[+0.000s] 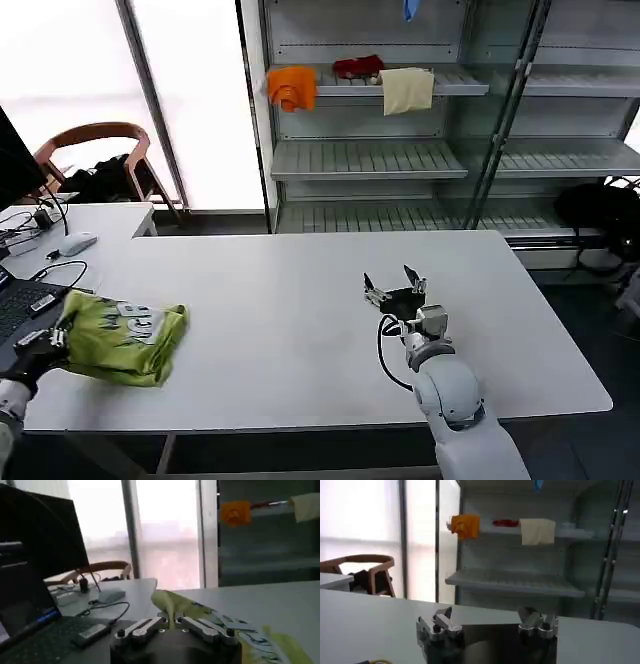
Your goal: Fold and organize the clothes.
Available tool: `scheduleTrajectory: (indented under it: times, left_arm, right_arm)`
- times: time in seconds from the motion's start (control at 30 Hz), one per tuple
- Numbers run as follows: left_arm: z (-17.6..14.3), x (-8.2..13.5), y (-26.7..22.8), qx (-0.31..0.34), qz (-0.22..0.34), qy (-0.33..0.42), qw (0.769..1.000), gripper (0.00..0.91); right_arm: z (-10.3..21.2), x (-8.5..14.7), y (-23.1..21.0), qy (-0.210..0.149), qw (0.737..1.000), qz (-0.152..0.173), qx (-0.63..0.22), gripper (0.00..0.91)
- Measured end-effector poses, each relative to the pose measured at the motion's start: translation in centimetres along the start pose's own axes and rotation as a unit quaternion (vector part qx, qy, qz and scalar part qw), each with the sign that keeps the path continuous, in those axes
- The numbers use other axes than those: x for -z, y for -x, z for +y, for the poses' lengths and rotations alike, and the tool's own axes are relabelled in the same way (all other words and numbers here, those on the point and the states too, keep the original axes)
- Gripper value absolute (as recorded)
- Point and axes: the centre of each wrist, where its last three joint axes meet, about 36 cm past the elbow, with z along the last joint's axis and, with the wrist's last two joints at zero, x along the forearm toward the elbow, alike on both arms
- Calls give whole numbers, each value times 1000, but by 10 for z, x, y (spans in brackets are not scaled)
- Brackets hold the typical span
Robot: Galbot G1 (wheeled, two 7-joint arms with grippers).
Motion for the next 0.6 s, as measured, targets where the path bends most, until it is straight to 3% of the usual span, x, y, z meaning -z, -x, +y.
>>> scheduleTrajectory:
  times: [0.3, 0.43, 0.6]
  left_arm:
    - [29, 52, 2, 27, -24, 113, 993, 10]
    - [25, 79, 3, 28, -37, 169, 984, 10]
    - [2, 93, 2, 13, -41, 235, 971, 20]
  right_arm:
    - [-5, -3, -2, -1, 1000, 2, -3, 907]
    - [-8, -5, -2, 0, 1000, 4, -4, 907]
    - [-13, -12, -3, 1, 1000, 9, -7, 907]
